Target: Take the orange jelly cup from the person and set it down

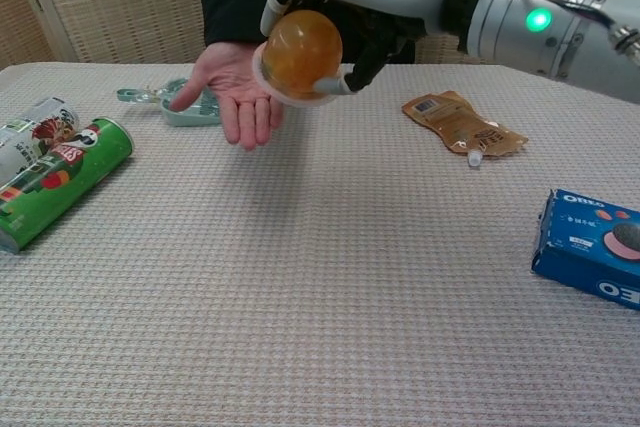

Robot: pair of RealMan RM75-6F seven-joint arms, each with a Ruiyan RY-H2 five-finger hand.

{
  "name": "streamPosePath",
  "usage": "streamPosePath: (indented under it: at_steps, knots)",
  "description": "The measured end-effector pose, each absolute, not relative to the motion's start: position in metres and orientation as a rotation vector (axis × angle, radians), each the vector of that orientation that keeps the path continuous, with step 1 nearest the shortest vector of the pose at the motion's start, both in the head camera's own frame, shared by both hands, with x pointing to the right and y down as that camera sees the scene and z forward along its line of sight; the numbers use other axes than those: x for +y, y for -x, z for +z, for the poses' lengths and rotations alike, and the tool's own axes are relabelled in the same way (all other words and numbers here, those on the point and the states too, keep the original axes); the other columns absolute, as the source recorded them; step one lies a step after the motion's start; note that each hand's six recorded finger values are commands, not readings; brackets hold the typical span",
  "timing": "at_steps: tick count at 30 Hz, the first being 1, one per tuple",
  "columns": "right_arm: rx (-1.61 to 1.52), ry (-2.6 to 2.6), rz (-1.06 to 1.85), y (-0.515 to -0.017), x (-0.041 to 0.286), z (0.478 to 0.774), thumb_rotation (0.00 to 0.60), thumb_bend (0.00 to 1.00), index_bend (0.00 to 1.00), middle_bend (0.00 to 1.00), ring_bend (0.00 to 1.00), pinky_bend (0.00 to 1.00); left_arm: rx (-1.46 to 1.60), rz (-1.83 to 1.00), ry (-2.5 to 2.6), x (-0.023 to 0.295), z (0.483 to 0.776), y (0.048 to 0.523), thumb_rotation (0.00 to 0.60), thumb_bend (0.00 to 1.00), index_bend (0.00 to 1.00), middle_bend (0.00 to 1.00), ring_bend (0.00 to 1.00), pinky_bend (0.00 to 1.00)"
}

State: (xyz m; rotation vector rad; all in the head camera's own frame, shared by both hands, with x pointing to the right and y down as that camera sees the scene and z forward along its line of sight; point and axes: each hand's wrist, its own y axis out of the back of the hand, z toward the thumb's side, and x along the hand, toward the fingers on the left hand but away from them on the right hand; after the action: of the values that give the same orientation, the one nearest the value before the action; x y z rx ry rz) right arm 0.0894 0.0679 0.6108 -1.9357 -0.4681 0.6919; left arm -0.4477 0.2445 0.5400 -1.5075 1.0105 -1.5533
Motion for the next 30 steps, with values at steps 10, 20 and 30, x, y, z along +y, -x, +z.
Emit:
streamPosePath:
  at_steps: [10,20,30]
  knots:
    - [-0.526,1.874,0.942,-0.191,0.059,0.62,0.6,0.59,0.51,0.41,0.38,0.74,0.991,-1.537,1.528,0.24,0.545,0.438,0.6,0.22,0.16,0.05,0.1,0.22]
    - [-0.483,1.879,1.186,-0.23,0.055,0.68,0.6,0.58,0.51,0.35,0.38,0.72,0.966,-1.512,1.548,0.238,0.548,0.425,0.6,0.22,0.16,0.05,0.1,0.22]
    - [-0.443,1.936,1.311,-0.226,0.055,0.736,0.6,0.55,0.23,0.23,0.23,0.45,0.96,-1.532,1.542,0.239,0.549,0.428,0.6,0.22,0.16,0.05,0.1,0.22]
